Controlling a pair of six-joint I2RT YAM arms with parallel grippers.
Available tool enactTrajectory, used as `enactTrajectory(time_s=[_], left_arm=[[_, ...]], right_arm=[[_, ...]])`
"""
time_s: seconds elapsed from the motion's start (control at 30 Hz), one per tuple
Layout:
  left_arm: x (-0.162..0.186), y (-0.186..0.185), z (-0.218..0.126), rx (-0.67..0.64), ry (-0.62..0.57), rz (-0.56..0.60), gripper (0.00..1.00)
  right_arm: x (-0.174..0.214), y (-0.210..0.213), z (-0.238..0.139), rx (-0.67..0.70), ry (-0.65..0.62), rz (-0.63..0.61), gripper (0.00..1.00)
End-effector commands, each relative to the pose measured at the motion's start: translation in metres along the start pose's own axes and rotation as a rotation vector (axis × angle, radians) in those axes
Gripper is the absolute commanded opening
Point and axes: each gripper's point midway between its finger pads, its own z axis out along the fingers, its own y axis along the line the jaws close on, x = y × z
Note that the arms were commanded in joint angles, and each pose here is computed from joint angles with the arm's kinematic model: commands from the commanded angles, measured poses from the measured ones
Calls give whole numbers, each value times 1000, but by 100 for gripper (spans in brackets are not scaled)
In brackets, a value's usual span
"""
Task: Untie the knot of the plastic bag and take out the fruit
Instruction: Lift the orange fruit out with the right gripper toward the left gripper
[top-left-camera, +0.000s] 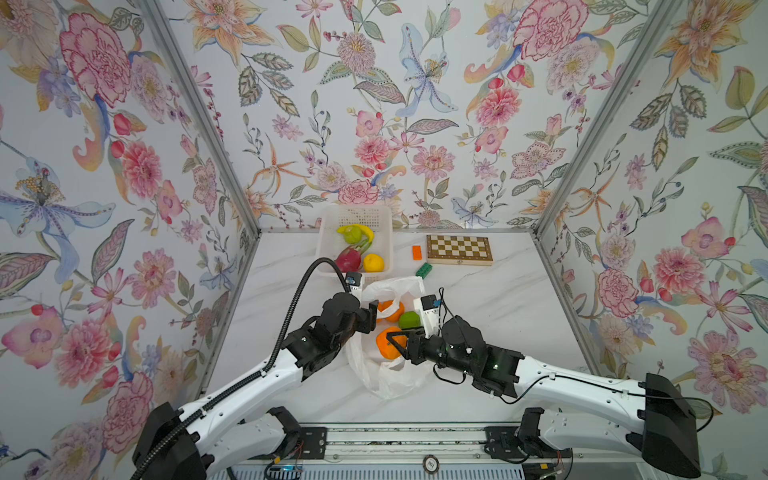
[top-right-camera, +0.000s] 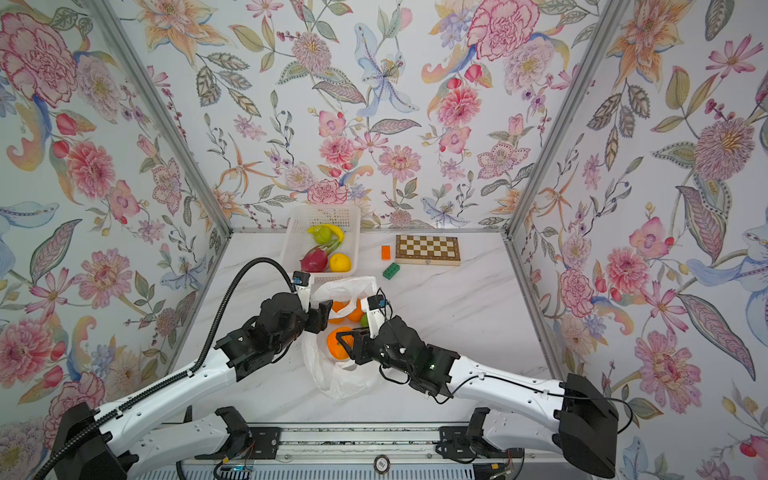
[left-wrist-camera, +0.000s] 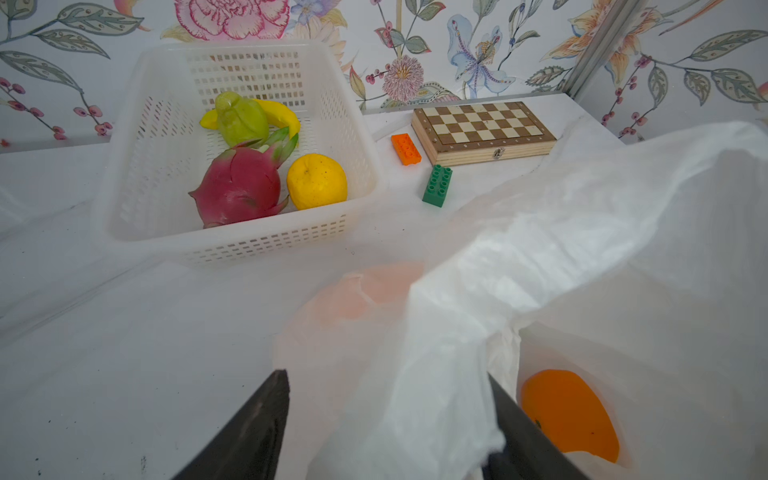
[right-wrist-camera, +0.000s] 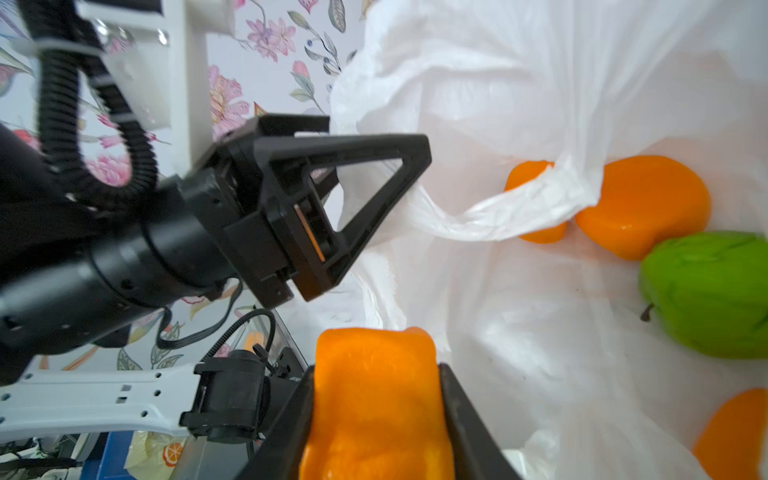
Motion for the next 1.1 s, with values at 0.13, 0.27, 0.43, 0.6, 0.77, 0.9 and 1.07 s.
enactTrajectory(time_s=[0.13,0.27,0.43,0.6,0.77,0.9,1.07], left_arm=[[-47,-29,-43,203,-192,199,76],[-55,-59,-72,388,-298,371,76],[-51,-82,-95,532,-390,559,78],[-54,-94,-98,591,-426,617,87],[-59,-93,-87,560,-423,632,97],[-59,-91,-78,527,-407,640,96],[-54,-90,-75,530,-390,642,80]], right_arm=[[-55,11,-27,-11,-148,-22,36],[-75,13,-32,-4,-160,-53,35],[-97,27,-31,-35,-184,-71,35],[-106,45,-21,-80,-174,-87,35],[-101,58,-12,-112,-150,-92,35],[-94,64,-7,-127,-132,-91,35],[-86,64,-1,-128,-118,-78,35]])
